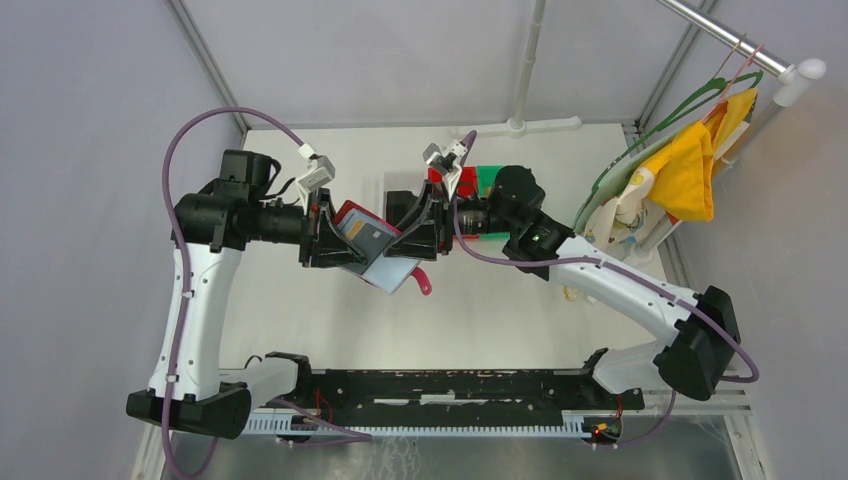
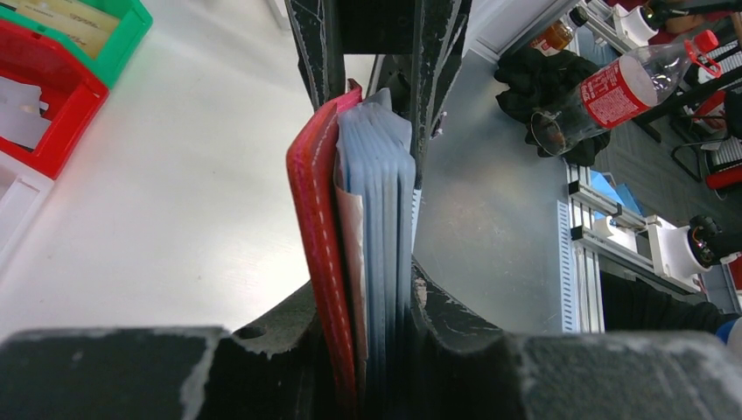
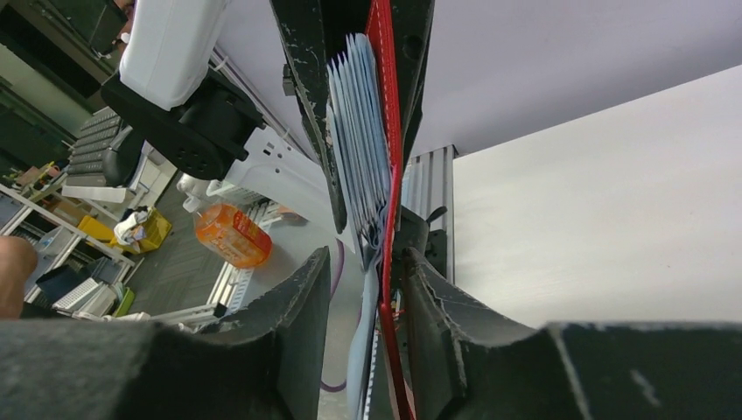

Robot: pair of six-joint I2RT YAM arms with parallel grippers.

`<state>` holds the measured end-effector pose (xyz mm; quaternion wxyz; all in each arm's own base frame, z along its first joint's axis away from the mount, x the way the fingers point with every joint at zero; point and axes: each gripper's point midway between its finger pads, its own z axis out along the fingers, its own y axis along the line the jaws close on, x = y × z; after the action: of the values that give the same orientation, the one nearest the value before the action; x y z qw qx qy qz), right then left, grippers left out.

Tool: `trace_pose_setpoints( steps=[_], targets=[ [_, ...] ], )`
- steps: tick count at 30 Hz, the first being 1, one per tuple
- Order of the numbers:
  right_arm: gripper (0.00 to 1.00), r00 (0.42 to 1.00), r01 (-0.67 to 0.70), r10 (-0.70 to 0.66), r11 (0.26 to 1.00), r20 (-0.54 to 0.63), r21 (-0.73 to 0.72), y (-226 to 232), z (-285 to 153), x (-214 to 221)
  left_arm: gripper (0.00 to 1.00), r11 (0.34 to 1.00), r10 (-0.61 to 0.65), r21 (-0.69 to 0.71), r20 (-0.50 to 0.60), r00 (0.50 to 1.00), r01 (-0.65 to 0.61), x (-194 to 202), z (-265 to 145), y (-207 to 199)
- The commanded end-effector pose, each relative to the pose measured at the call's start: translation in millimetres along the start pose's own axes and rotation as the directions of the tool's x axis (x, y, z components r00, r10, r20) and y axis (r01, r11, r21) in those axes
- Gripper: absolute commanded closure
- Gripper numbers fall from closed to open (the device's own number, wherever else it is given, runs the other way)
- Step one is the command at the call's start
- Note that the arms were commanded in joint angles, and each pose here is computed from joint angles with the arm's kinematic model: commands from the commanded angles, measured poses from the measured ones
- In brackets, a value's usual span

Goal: Take the credit cards out of the card holder

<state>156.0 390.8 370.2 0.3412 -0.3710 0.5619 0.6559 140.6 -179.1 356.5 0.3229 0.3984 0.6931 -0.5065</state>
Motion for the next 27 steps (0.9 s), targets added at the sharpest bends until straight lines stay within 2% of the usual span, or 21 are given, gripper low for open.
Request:
trace_pose_setpoints(
  steps=[1,6,9,13,20,27],
  targets=[
    [0.63,0.998,0.038,-0.034,0.997,0.059,-0.065,17.6,8.8,-12.7,0.98,0.995,0.095,0.02,0.033,0.995,-0.096,-11.2,-2.7,-9.9],
    [0.99,0.995,0.069,-0.068,0.998,0.074,-0.001,9.6,7.4,-15.6,0.97,0.995,0.102,0.006,0.028,0.994,-0.103,-11.1,-3.6,-9.6],
    [1.0,0.993,0.076,-0.081,0.996,0.088,0.054,1.7,3.3,-16.2,0.74,0.994,0.106,0.006,0.03,0.994,-0.106,-11.7,-4.0,-10.6],
    [1.0,0.993,0.066,-0.072,0.996,0.094,0.065,-1.5,-1.5,-12.0,0.63,0.996,0.085,0.025,0.04,0.996,-0.086,-15.8,-4.2,-14.8],
    [1.0,0.992,0.053,-0.06,0.996,0.11,0.068,-4.0,-14.8,-4.7,0.58,0.994,0.101,0.026,0.039,0.994,-0.102,-21.1,-6.8,-19.9],
    [1.0,0.991,0.069,-0.073,0.997,0.112,0.044,1.4,-20.1,-2.7,0.59,0.995,0.085,0.052,0.059,0.995,-0.088,-30.7,-7.3,-25.4]
  ],
)
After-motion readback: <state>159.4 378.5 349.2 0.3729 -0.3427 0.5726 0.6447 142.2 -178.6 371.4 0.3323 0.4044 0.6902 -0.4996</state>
